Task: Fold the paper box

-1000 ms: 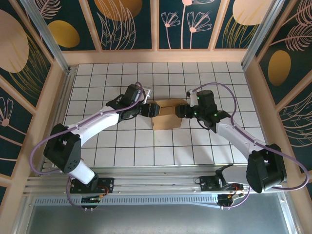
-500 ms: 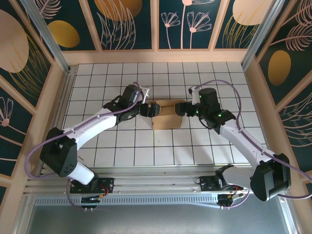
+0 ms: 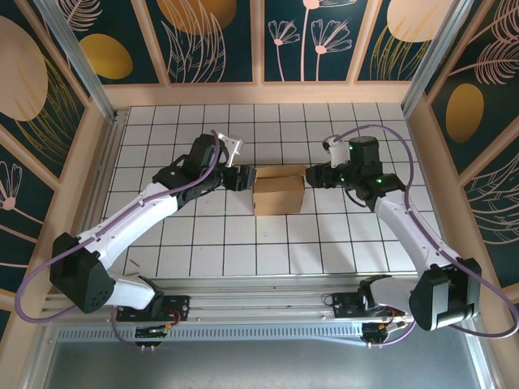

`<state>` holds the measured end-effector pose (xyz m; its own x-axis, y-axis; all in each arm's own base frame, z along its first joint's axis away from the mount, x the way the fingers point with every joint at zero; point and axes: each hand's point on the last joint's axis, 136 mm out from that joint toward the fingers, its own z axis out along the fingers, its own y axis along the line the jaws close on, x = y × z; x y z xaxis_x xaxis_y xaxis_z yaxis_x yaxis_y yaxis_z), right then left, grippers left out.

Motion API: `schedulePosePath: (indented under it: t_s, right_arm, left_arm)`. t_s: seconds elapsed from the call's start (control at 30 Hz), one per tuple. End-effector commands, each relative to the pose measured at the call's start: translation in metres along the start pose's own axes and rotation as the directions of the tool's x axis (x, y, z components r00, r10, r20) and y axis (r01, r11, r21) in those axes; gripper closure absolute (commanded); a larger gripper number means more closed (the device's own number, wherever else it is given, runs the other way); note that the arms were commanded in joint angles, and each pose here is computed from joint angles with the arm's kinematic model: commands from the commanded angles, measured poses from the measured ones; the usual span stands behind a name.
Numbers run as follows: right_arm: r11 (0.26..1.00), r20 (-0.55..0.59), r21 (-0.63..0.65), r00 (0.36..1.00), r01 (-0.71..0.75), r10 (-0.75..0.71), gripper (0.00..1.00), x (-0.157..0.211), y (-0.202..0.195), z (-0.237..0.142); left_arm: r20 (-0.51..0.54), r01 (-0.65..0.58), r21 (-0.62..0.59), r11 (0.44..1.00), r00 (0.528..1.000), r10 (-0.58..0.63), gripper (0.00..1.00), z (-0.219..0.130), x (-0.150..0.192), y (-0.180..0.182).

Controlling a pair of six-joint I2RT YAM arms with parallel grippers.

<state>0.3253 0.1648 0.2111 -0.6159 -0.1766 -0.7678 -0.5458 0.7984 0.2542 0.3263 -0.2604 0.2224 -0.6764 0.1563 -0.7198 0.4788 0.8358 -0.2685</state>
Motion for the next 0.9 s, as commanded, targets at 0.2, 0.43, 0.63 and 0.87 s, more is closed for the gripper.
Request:
schedulePosePath:
  t_s: [0.2,0.43,0.63,0.87]
  right_arm:
    - [0.999,-0.005,-0.053,1.000,0.001,-0.001,0.62,-0.007,0.007,0.006]
    - [0.999,-0.031,-0.049,1.000,-0.005,0.003,0.73,-0.003,0.010,0.009]
    - [0.999,-0.035,-0.043,0.999,-0.014,0.012,0.80,-0.006,0.018,0.011]
    - [1.000,-0.038,-0.025,0.999,-0.013,0.012,0.86,-0.009,0.026,0.013]
  left_arm:
    - [-0.134,0.015,-0.027,1.000,0.991,-0.018,0.40,0.021,0.022,0.004]
    - [-0.153,0.041,0.025,0.999,0.988,-0.037,0.61,0.026,0.023,-0.005]
    - [-0.160,0.056,0.052,0.997,0.986,-0.047,0.62,0.026,0.022,-0.011]
    - [-0.175,0.058,0.049,0.997,0.983,-0.049,0.67,0.028,0.024,-0.011]
